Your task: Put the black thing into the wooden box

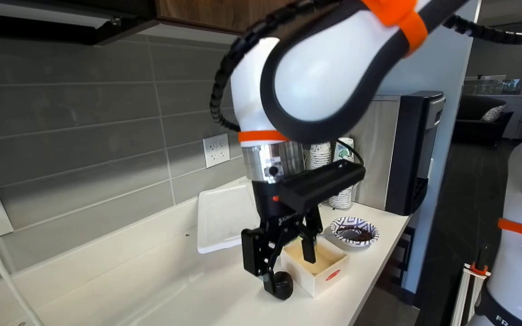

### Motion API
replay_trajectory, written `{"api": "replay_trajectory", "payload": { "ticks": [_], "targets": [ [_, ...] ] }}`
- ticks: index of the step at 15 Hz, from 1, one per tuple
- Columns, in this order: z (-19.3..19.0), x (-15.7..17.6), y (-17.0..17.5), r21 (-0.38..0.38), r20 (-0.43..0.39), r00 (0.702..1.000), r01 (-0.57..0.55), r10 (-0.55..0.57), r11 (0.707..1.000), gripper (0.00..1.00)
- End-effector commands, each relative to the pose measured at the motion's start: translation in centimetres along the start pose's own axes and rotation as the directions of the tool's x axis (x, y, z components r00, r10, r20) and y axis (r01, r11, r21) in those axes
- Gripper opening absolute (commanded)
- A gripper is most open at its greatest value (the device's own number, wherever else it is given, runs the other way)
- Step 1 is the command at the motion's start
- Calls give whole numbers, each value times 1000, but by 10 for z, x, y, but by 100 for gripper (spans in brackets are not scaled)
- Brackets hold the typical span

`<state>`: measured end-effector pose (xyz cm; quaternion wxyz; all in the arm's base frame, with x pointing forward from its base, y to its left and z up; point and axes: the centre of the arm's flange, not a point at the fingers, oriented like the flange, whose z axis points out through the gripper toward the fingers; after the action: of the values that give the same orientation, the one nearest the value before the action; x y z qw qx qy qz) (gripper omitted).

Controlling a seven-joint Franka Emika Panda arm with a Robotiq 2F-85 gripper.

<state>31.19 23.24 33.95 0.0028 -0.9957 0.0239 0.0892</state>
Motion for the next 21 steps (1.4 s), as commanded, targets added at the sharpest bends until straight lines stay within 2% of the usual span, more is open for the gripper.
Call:
{"api": "replay_trajectory", "payload": {
  "ticks": [1, 3, 6, 12, 21],
  "targets": [
    [50, -6, -9, -68, -104, 994, 27, -33, 997, 100],
    [72, 1, -4, -81, -158, 987, 15, -28, 997, 100],
    [100, 19, 8, -61, -216, 976, -19, 5, 998, 100],
    [141, 64, 26, -34, -255, 965, -78, 67, 996, 100],
    [155, 91, 31, -79, -323, 942, -125, 93, 989, 100]
  ]
}}
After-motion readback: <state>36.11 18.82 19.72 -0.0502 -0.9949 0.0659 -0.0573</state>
